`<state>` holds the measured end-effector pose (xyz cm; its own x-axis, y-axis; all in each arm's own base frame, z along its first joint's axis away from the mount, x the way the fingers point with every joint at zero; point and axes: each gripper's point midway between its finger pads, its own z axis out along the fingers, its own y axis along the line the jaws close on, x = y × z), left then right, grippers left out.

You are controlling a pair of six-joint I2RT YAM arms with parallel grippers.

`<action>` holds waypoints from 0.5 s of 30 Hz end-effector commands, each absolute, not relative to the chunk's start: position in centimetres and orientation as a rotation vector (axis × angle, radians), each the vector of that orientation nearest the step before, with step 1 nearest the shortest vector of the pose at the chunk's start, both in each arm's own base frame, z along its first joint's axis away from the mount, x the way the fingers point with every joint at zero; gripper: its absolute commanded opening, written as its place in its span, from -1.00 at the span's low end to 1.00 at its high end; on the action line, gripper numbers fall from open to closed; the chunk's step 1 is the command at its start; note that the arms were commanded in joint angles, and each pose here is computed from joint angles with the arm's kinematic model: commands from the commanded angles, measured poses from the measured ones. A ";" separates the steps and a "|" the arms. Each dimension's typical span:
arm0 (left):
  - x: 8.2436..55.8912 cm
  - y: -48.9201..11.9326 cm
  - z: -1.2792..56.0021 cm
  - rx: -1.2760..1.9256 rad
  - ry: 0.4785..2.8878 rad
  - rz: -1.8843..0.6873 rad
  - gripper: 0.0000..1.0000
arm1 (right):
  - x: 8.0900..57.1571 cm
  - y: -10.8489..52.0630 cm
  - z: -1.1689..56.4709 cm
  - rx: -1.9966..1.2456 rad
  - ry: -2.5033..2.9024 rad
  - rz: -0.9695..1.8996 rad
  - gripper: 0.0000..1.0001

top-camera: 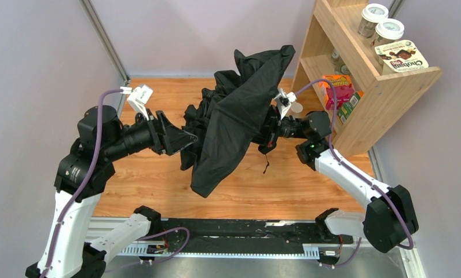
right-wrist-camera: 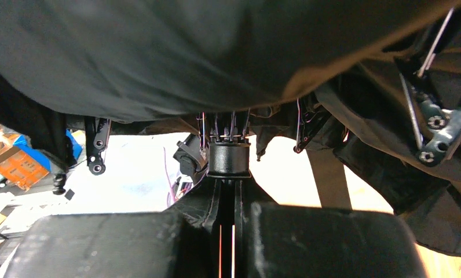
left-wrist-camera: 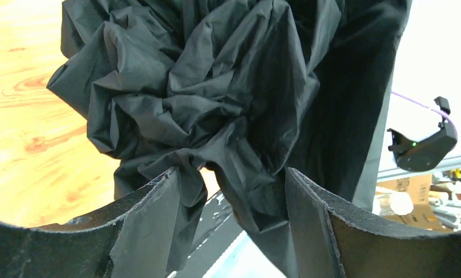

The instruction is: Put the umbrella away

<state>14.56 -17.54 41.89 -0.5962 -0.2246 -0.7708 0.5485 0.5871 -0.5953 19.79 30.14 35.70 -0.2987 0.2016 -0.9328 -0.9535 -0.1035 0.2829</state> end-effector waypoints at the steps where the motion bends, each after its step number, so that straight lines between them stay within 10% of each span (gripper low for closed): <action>1: 15.4 -18.3 44.4 0.247 1.847 -1.155 0.47 | 18.9 29.5 39.8 -0.962 1.057 1.486 -1.00; 15: 17.9 -22.1 47.4 0.237 1.662 -1.457 0.49 | 17.8 30.8 38.7 -1.052 1.076 1.434 -1.00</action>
<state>17.60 -20.90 44.88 -0.5938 -0.3335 -0.7323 0.6027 0.4186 -0.6793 18.48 31.11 35.32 -0.2652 0.1599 -0.9508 -0.9623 -0.1056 0.2506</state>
